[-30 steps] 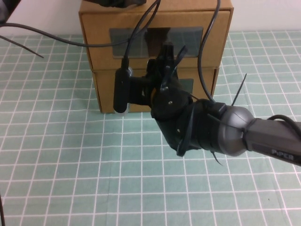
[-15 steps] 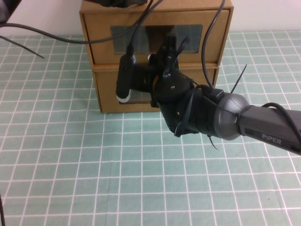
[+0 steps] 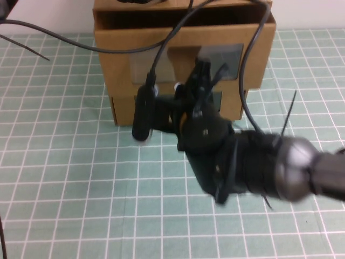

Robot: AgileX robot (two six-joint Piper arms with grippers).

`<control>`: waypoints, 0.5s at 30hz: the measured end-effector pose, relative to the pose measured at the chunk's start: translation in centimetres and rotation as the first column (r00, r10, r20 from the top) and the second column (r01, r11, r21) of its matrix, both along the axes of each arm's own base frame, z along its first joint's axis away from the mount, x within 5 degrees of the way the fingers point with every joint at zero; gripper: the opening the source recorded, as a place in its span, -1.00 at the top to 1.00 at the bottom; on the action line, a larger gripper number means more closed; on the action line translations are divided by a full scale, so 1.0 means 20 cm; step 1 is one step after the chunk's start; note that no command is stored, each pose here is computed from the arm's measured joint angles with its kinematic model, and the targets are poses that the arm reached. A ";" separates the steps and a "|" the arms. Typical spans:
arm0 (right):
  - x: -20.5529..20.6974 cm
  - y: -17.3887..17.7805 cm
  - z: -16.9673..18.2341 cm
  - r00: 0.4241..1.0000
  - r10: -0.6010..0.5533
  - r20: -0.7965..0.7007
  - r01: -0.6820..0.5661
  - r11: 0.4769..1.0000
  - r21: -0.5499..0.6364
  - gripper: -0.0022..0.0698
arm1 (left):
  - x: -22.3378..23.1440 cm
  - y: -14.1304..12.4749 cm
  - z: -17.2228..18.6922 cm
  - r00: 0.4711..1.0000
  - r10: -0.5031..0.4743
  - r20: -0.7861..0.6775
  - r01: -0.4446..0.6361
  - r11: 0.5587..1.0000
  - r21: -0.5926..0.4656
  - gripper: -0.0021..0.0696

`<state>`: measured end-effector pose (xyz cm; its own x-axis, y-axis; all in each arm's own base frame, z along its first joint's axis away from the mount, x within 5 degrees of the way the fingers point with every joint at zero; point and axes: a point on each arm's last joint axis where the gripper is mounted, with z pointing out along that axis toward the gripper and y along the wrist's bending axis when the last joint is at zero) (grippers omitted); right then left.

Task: Open the shoe box
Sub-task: 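Pull the top drawer of the cardboard box fully open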

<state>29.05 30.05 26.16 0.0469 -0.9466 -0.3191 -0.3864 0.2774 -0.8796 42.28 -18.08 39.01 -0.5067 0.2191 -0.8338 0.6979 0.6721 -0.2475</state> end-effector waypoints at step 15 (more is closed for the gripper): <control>-0.35 0.01 -0.01 0.998 -0.033 -0.059 0.041 0.990 0.135 0.88 | 0.00 0.00 0.00 1.000 0.001 0.001 -0.001 1.000 0.003 0.96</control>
